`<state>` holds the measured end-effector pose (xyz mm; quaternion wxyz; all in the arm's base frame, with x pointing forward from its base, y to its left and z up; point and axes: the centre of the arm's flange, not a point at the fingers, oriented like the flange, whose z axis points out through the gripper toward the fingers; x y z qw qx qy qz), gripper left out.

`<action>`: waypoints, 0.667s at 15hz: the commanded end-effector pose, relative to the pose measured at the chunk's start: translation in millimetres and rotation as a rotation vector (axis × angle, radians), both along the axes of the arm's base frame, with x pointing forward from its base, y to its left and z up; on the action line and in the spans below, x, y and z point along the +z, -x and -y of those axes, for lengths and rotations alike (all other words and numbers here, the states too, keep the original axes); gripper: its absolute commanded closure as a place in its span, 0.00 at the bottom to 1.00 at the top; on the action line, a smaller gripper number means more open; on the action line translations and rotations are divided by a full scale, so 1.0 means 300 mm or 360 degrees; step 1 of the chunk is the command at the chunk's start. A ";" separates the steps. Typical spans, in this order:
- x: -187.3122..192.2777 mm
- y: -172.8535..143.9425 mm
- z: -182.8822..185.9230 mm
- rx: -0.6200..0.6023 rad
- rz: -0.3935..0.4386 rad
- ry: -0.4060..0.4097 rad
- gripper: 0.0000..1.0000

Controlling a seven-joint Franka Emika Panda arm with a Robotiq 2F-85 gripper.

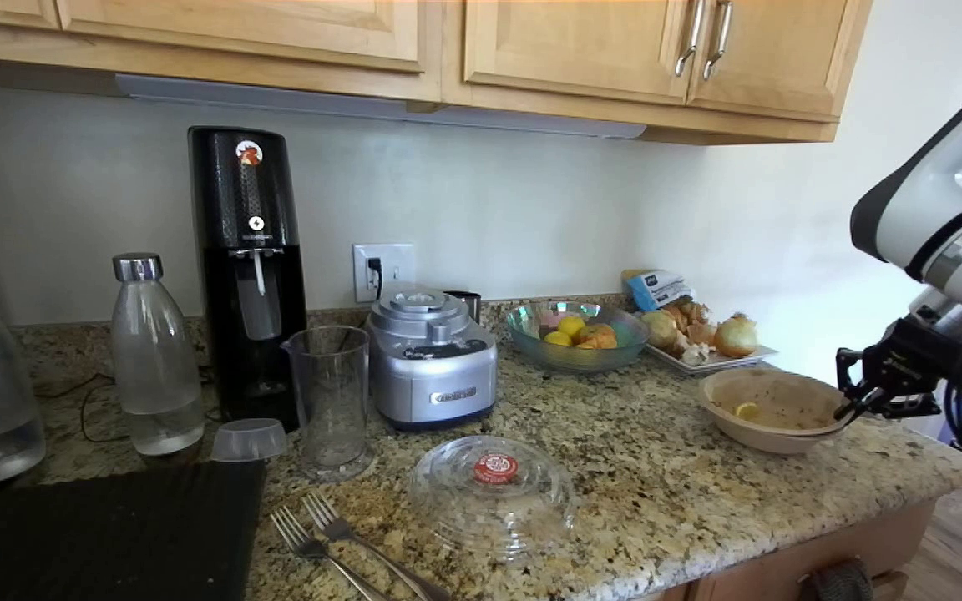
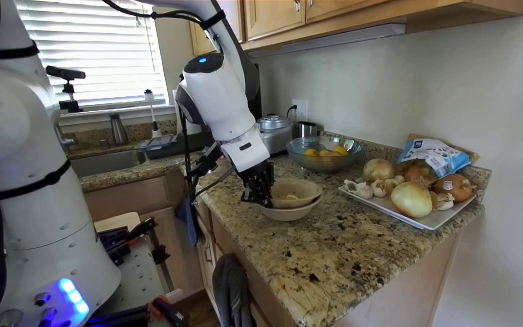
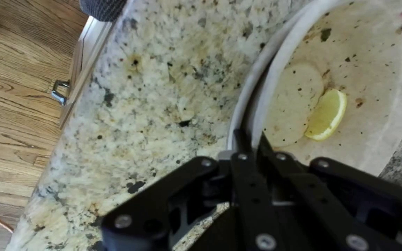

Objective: Put the left plate on the right plate

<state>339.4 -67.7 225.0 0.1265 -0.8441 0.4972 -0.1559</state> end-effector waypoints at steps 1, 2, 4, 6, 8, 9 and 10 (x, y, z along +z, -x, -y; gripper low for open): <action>0.115 0.063 0.023 -0.0025 0.0039 -0.0013 0.94; 0.105 0.058 0.026 -0.0041 0.0041 -0.0027 0.94; 0.087 0.048 0.033 -0.0062 0.0046 -0.0065 0.93; 0.077 0.045 0.041 -0.0086 0.0041 -0.0059 0.94; 0.061 0.045 0.044 -0.0094 0.0043 -0.0059 0.94; 0.052 0.043 0.044 -0.0099 0.0036 -0.0058 0.94; 0.040 0.039 0.039 -0.0096 0.0033 -0.0068 0.94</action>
